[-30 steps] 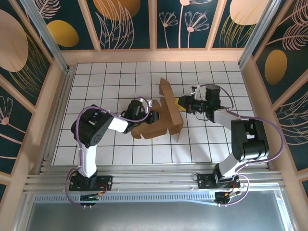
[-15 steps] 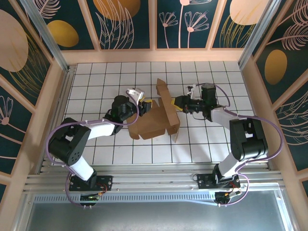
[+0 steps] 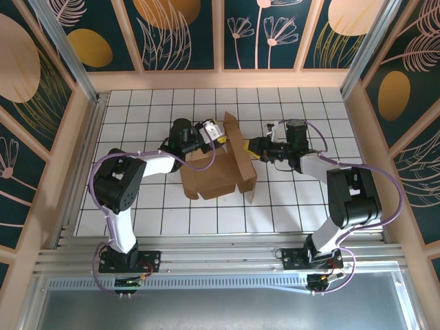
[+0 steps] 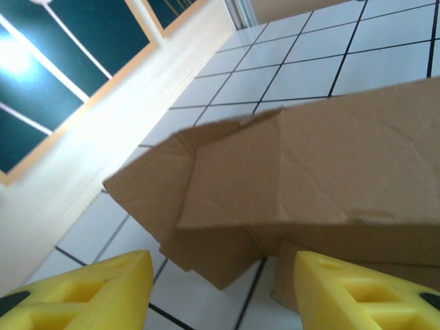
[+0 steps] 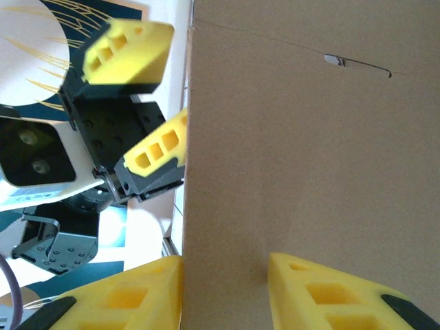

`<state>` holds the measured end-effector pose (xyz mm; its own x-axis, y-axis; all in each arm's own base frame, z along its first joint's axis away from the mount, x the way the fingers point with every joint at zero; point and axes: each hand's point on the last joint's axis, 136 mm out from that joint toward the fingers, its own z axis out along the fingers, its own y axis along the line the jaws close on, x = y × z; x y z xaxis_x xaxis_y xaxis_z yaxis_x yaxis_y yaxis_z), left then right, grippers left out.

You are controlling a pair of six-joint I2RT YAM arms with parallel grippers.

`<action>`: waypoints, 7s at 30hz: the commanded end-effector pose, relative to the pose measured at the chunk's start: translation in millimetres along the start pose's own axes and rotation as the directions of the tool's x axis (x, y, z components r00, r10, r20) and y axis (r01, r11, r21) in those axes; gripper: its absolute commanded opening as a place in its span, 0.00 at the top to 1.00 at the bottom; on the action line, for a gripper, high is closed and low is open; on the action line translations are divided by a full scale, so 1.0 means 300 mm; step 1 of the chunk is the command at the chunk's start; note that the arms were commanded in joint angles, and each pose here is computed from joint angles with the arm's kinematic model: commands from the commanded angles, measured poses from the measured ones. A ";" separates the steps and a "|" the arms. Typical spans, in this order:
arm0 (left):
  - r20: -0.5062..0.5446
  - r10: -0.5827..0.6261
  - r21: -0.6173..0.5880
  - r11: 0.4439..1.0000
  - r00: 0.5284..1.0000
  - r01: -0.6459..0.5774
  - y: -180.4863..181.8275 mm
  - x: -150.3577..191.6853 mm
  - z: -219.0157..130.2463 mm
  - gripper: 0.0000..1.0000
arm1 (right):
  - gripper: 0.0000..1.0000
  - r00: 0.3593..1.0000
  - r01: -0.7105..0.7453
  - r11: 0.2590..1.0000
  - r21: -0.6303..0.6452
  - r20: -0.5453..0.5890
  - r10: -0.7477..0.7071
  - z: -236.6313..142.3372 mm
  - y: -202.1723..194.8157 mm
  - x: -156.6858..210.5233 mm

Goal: Fold the paper box

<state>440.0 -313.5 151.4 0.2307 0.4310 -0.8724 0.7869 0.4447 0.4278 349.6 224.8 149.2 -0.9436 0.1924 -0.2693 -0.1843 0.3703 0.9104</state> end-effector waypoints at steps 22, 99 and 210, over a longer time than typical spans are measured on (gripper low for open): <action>0.096 0.139 0.068 0.987 0.986 -0.146 0.016 -0.041 0.099 0.48 | 0.59 0.999 0.026 0.999 -0.018 -0.021 -0.027 0.038 0.034 -0.018; 0.001 -0.458 0.268 0.856 0.889 0.441 -0.067 -0.088 0.053 0.41 | 0.61 0.998 0.040 0.986 0.161 -0.050 -0.032 0.031 -0.047 -0.025; -0.250 -0.497 0.330 0.763 0.831 0.556 0.121 0.158 0.227 0.77 | 0.56 0.976 0.160 0.955 0.250 -0.182 -0.116 -0.081 -0.092 -0.232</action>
<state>524.8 -322.1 94.6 -0.3309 0.3669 -0.8694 0.9107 0.3655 -0.1924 419.0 181.3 150.8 -0.9461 -0.0145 -0.3235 -0.2674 0.5986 0.7551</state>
